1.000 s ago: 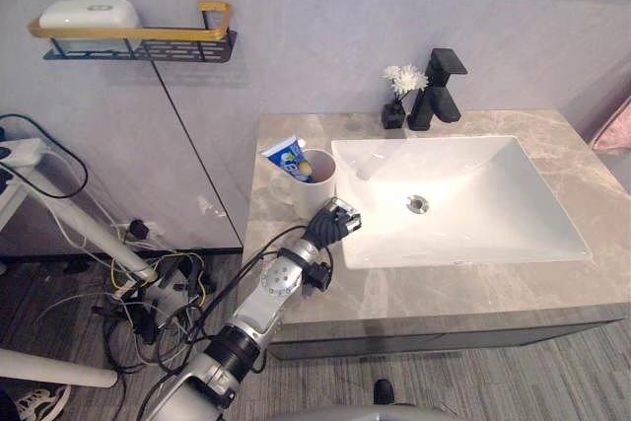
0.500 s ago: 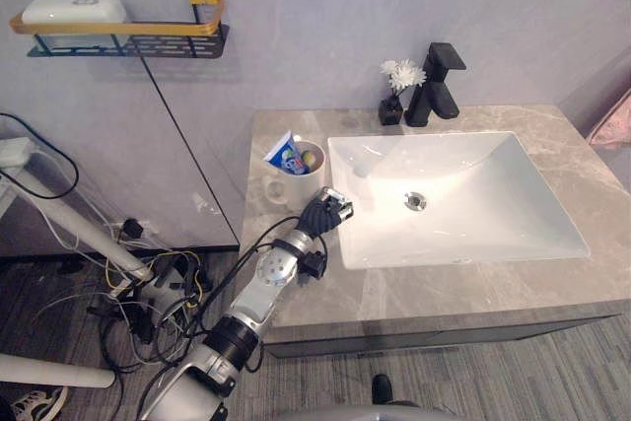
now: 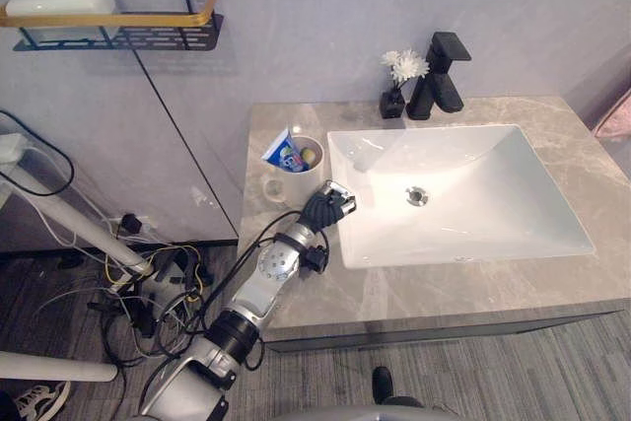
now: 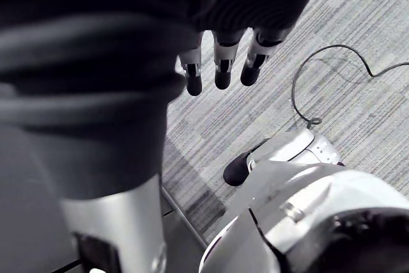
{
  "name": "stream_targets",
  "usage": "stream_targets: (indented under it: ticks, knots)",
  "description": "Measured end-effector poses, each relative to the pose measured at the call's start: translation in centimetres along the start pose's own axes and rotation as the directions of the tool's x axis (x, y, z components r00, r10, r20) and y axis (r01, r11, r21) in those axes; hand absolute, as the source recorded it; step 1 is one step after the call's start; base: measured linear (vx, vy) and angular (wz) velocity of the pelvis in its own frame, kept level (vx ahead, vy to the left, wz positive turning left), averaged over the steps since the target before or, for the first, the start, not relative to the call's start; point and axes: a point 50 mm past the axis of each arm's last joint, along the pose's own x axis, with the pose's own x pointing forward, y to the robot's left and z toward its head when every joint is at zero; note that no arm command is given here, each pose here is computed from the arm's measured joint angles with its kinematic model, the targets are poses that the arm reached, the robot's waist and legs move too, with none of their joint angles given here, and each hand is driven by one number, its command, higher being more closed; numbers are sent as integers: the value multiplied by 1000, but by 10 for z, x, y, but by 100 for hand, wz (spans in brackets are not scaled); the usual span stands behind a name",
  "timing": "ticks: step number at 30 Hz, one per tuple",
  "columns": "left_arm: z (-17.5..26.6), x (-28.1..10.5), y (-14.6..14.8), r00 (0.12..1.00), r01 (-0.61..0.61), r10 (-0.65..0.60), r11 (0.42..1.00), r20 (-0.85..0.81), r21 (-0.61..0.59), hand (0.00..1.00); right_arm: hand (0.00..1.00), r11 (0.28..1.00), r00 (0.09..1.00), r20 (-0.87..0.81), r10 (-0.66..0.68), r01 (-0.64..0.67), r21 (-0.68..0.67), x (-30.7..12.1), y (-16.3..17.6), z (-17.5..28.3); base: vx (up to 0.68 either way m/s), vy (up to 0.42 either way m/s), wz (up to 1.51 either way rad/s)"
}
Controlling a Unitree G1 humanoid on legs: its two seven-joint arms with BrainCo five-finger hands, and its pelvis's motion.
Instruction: Organize washtable
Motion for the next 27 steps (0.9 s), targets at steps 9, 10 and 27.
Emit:
stream_targets:
  ticks: [9, 10, 27]
  knots:
    - [0, -20, -10, 1000, -11, 13, 995, 22, -100, 100, 0, 1000, 1000, 8, 0, 0, 2, 0, 0, 0, 2, 0, 2]
    - [0, -22, -10, 1000, -12, 15, 994, 23, -109, 100, 0, 1000, 1000, 13, 0, 0, 3, 0, 1, 1, 0, 0, 0]
    - [-4, -33, -12, 999, -31, 36, 981, 22, -193, 100, 0, 1000, 1000, 17, 1, 0, -13, -1, 3, 1, 0, 0, 0]
